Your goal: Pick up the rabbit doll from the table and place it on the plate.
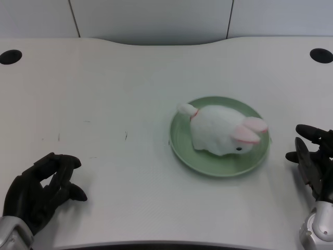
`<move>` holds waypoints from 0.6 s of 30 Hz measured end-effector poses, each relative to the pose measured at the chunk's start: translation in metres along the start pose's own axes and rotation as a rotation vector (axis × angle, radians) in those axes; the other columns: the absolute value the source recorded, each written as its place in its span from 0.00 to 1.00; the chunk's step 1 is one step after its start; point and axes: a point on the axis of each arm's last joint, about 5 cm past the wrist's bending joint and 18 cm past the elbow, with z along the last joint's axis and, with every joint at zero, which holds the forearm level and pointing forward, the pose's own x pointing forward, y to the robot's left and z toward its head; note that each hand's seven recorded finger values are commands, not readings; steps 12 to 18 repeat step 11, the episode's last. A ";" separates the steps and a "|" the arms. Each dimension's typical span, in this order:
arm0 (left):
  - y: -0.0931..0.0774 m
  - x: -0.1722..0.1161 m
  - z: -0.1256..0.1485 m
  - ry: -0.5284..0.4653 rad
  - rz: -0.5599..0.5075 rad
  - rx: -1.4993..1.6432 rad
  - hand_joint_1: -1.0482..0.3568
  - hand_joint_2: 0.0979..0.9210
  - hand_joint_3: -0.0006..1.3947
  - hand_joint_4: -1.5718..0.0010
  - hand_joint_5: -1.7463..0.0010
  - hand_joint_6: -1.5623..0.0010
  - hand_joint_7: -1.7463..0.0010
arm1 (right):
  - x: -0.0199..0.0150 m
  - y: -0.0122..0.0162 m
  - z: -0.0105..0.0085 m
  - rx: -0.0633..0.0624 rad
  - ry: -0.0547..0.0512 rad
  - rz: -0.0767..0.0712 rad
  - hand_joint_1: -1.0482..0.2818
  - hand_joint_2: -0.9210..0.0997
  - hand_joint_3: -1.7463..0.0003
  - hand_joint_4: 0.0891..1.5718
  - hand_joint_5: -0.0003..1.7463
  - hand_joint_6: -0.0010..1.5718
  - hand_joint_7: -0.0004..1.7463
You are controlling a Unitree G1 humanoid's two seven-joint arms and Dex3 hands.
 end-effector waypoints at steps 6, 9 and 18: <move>0.002 -0.001 0.001 -0.031 -0.009 -0.015 0.32 1.00 0.30 0.53 0.00 0.57 0.25 | 0.0097 -0.0097 0.0011 0.039 0.056 0.169 0.59 0.00 0.93 0.56 0.58 0.49 0.45; 0.003 -0.002 0.000 -0.039 -0.010 -0.016 0.33 1.00 0.32 0.54 0.00 0.62 0.20 | 0.0260 -0.0281 0.0040 0.138 0.130 0.384 0.60 0.00 0.96 0.58 0.46 0.54 0.34; 0.004 -0.003 0.000 -0.046 -0.005 -0.016 0.34 1.00 0.34 0.54 0.00 0.65 0.16 | 0.0345 -0.0391 0.0057 0.192 0.169 0.439 0.61 0.00 0.96 0.59 0.42 0.57 0.26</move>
